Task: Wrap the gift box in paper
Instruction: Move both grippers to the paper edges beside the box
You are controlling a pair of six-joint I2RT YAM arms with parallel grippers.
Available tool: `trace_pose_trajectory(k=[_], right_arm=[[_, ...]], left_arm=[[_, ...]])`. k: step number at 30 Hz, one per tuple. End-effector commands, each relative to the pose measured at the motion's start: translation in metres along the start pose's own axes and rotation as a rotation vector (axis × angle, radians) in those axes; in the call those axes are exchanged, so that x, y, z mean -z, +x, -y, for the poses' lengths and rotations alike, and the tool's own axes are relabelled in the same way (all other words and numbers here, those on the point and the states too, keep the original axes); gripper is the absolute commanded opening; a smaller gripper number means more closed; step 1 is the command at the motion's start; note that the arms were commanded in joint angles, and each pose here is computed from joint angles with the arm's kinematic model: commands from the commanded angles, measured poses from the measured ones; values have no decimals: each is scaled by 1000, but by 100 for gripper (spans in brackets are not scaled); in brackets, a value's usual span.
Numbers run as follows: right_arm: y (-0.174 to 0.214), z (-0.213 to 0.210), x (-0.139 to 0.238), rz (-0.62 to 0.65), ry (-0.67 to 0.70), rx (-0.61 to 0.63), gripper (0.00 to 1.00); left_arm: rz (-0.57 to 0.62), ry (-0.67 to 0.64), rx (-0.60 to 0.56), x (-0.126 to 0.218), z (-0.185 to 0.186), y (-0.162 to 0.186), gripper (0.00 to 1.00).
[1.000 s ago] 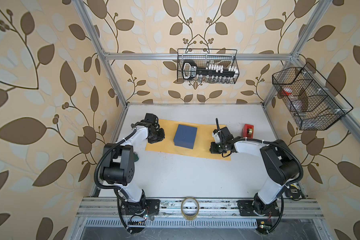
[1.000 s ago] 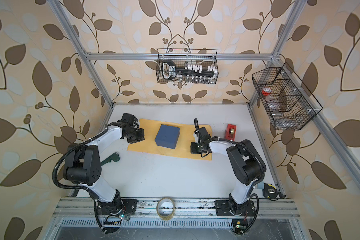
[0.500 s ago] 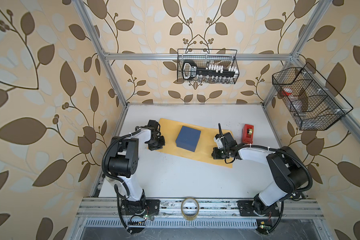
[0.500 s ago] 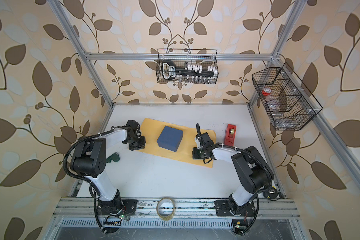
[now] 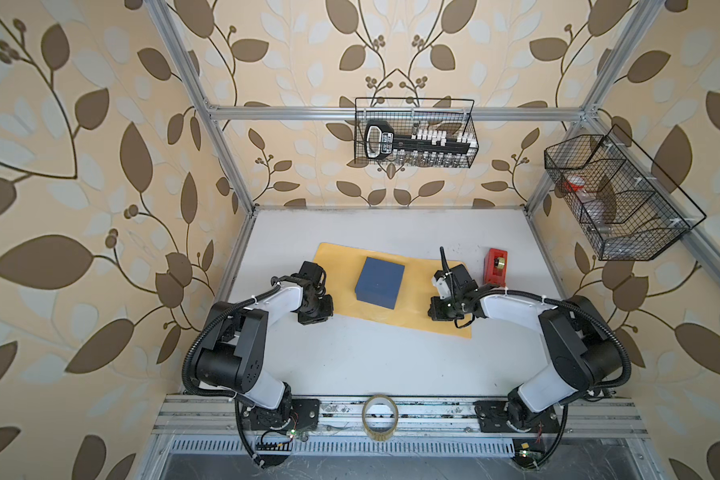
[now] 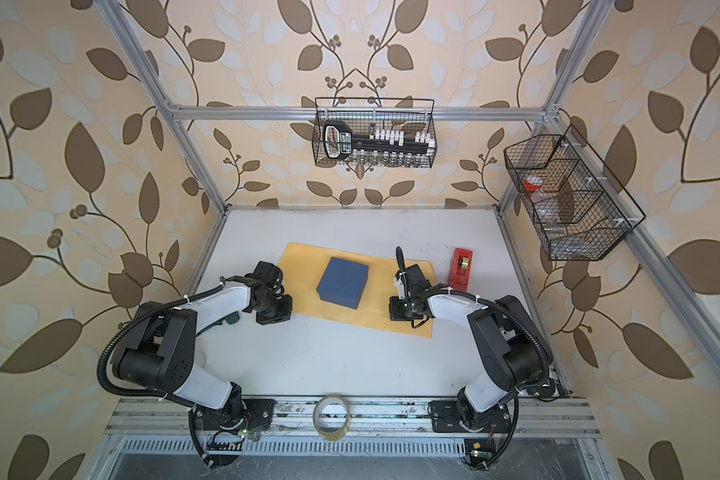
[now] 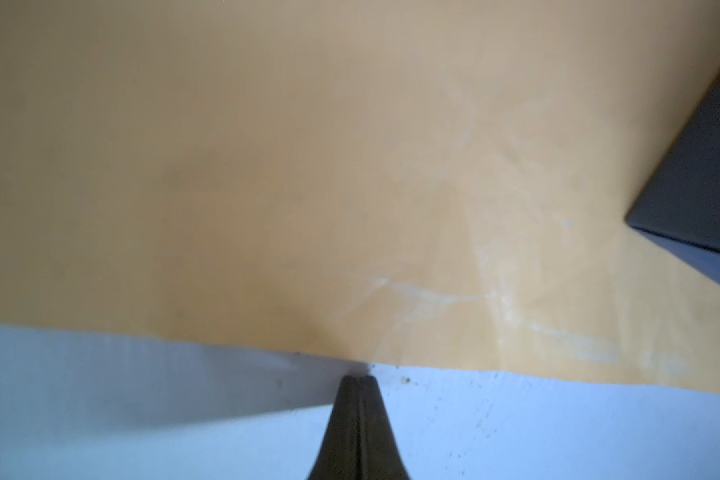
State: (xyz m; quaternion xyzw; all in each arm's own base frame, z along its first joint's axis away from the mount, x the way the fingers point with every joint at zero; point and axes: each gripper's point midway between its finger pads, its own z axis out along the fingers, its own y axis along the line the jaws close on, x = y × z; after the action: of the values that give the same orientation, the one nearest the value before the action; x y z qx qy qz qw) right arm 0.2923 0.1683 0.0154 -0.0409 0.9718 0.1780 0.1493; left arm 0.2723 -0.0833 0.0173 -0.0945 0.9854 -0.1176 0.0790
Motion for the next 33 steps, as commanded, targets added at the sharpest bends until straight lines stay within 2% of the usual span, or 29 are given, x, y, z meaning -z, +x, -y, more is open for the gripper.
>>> trace_pose_trajectory(k=[1, 3, 8, 11, 13, 16, 19, 33], right_arm=[[31, 28, 4, -117, 104, -13, 10], [28, 30, 7, -113, 109, -18, 10], [11, 18, 17, -85, 83, -10, 11], [-5, 6, 25, -52, 49, -15, 12], [-15, -2, 28, -35, 29, -17, 12], [-29, -8, 29, -16, 20, -17, 12], [-41, -12, 28, 8, 21, -20, 12], [-58, -24, 6, 7, 1, -16, 12]], left_arm=[[-76, -69, 58, 3, -17, 22, 0], [-75, -44, 72, 8, -12, 18, 0], [-8, 162, 34, 60, 48, -33, 0], [66, 158, -16, 79, 61, -68, 0], [72, 120, -9, 69, 59, -83, 0], [-19, 105, 25, 36, 55, -80, 0], [-47, 67, 27, 17, 48, -73, 0], [-78, -34, 13, -12, 14, -19, 0]])
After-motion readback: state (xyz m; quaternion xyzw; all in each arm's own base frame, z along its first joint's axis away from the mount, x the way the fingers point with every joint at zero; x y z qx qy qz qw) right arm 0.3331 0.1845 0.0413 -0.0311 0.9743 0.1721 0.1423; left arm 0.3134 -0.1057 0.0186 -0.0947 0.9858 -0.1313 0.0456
